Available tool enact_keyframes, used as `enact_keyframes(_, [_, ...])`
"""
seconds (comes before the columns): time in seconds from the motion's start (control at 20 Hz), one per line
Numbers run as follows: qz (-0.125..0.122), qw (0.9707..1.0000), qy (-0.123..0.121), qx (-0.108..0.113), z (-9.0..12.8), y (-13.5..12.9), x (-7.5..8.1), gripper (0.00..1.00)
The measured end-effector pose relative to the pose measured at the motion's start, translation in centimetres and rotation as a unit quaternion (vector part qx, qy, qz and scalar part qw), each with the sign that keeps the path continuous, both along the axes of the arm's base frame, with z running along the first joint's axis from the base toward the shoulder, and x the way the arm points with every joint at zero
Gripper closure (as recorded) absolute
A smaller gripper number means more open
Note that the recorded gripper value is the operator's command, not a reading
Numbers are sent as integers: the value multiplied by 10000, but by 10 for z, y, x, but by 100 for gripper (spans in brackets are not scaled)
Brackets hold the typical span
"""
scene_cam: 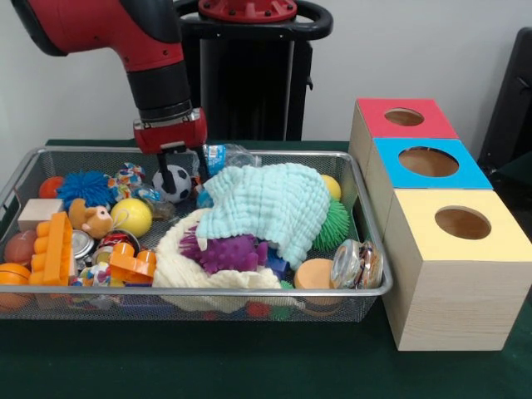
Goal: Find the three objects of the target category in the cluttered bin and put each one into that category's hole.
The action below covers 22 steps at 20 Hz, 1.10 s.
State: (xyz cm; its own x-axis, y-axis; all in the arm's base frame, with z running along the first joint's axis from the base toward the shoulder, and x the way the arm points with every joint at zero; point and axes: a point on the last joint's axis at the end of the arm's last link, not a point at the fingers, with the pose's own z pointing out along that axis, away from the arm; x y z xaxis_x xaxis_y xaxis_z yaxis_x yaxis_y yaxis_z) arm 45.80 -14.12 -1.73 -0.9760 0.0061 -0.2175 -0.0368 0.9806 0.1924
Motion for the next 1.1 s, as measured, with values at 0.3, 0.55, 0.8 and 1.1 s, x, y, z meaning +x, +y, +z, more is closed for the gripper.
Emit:
enact_keyframes(0.3, [-113, 9999, 100, 46, 1, 1, 2, 0])
enact_keyframes(0.55, [-266, 9990, 332, 119, 6, 5, 7, 0])
enact_keyframes(0.8, [-442, 9958, 751, 267, 13, 13, 13, 0])
enact_keyframes(1.1, [-547, 9899, 1266, 325, 32, 14, 17, 0])
